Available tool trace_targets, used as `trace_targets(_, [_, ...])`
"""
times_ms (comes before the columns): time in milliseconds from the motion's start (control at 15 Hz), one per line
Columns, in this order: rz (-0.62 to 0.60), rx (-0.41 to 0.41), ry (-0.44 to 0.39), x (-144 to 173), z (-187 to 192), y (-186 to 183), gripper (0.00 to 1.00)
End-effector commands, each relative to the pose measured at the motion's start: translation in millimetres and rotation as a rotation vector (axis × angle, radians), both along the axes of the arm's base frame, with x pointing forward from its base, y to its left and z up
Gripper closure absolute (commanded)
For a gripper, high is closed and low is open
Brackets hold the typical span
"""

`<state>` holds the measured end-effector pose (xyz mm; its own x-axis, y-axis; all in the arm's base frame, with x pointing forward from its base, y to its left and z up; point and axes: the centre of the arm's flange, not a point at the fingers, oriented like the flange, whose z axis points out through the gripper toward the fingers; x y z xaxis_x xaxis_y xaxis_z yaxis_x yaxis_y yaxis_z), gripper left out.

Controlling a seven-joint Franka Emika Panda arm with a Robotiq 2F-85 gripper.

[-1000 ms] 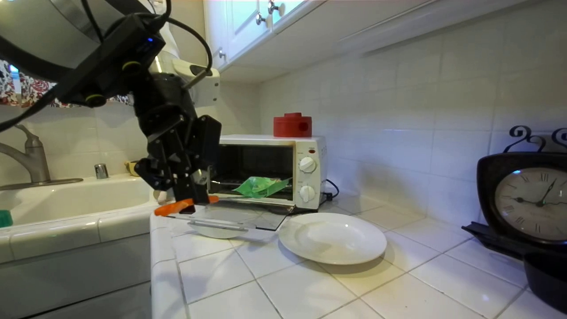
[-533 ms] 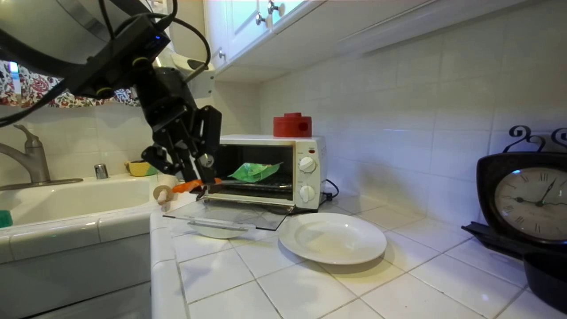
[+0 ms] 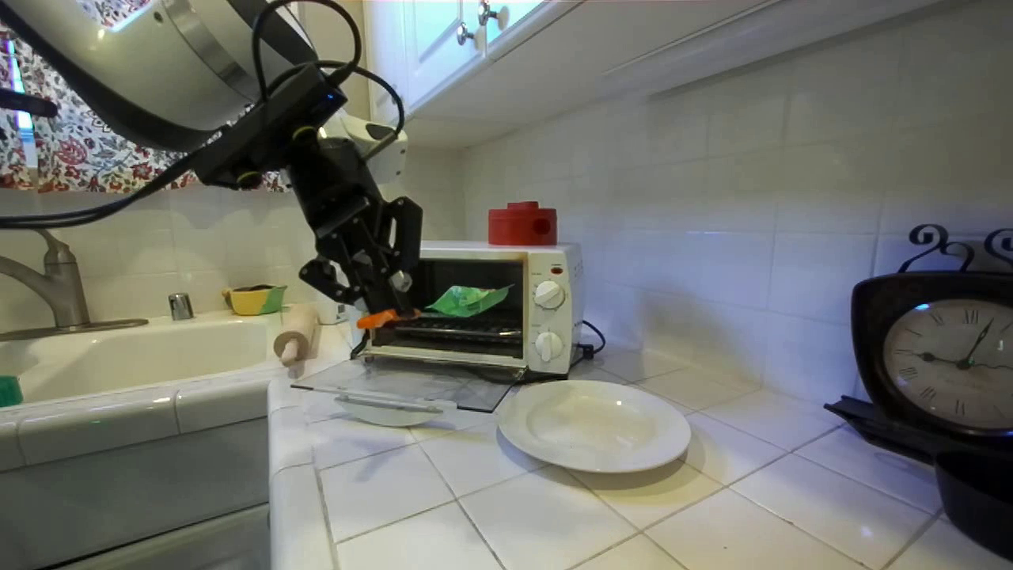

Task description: Use the spatula to pick up the green packet and put it into the microwave

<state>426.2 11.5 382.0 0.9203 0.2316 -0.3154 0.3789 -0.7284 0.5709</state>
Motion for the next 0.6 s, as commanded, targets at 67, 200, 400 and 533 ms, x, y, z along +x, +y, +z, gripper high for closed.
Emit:
trace_targets(67, [-0.043,0.013,-0.017,47.5,-11.5,20.3,0.95])
trace_targets(200, [-0.047,0.015,-0.025,57.7,-16.4,29.6,0.95])
trace_targets(400, [-0.026,0.008,-0.022,46.6,-18.0,25.2,0.8])
trace_targets(533, [-0.027,0.009,-0.023,51.0,-20.9,28.5,0.8])
